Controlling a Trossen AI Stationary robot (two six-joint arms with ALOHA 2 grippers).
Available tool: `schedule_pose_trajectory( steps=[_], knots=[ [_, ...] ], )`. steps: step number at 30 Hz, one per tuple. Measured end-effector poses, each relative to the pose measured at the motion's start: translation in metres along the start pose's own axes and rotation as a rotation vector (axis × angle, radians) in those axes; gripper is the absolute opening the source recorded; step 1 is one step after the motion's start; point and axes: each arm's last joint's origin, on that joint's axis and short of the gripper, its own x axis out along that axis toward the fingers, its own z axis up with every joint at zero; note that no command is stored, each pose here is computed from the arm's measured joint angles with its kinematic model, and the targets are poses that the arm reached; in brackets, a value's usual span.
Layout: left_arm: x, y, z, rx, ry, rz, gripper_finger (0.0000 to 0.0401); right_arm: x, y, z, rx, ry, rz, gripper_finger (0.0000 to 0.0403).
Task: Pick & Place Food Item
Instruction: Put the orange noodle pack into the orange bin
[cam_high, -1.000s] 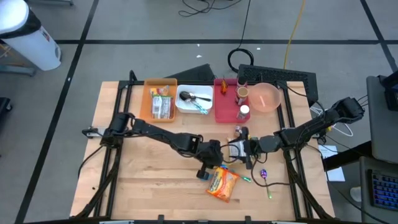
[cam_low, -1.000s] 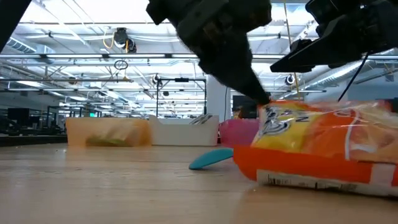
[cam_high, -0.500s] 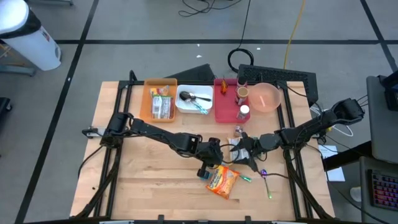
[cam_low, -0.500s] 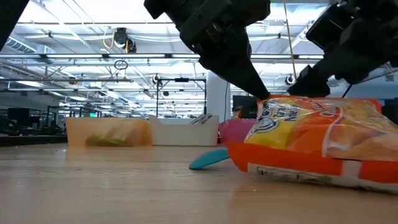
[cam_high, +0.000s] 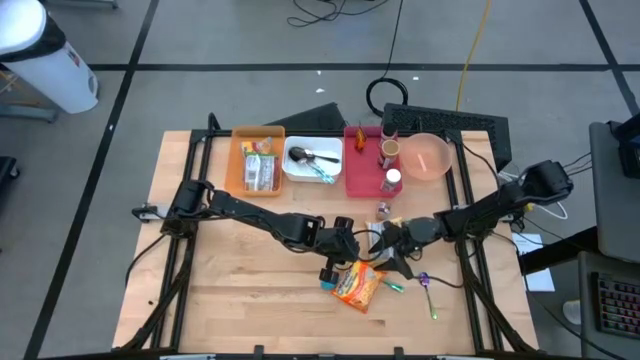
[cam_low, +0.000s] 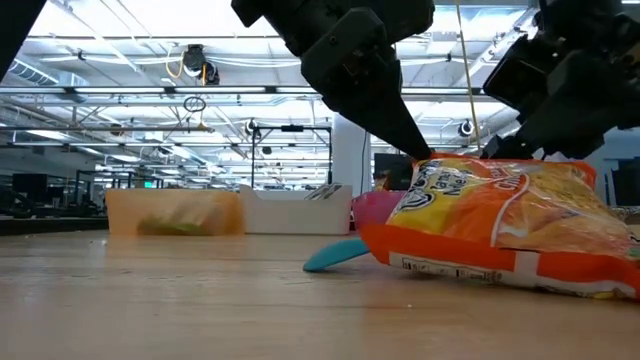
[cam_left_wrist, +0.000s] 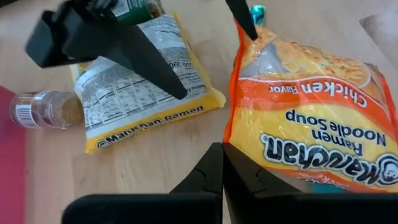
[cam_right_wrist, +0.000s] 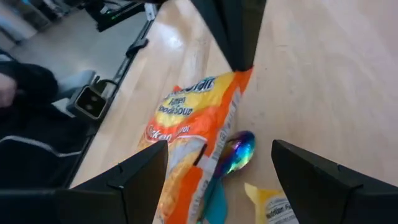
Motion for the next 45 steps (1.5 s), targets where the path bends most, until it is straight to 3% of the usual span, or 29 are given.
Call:
schedule_pose_trajectory(
  steps=[7,11,29,40,45],
  knots=[
    [0.0,0.0001,0.0002,0.001,-0.002,0.001,0.0001,0.0037,-0.0024,-0.0011,0.019,0.016,0.051,0.0275],
    [0.0,0.0007,0.0,0.002,0.003,0.025,0.0001,0.0038,-0.0024,-0.0011,0.017,0.016,0.052,0.025],
    [0.0,0.0017,0.0012,0.001,-0.006,0.047,0.0001,0.0038,-0.0034,-0.0032,-0.084,0.035,0.044,0.0007],
    [-0.0001,0.0028,0.001,-0.018,0.0,0.083,0.003,0.0037,-0.0016,-0.0029,-0.218,0.042,0.097,0.0001],
    [-0.0001,0.0029,0.0007,0.011,0.004,0.083,0.004,0.0054,-0.0024,0.0028,-0.223,0.029,0.089,0.0]
  ],
)
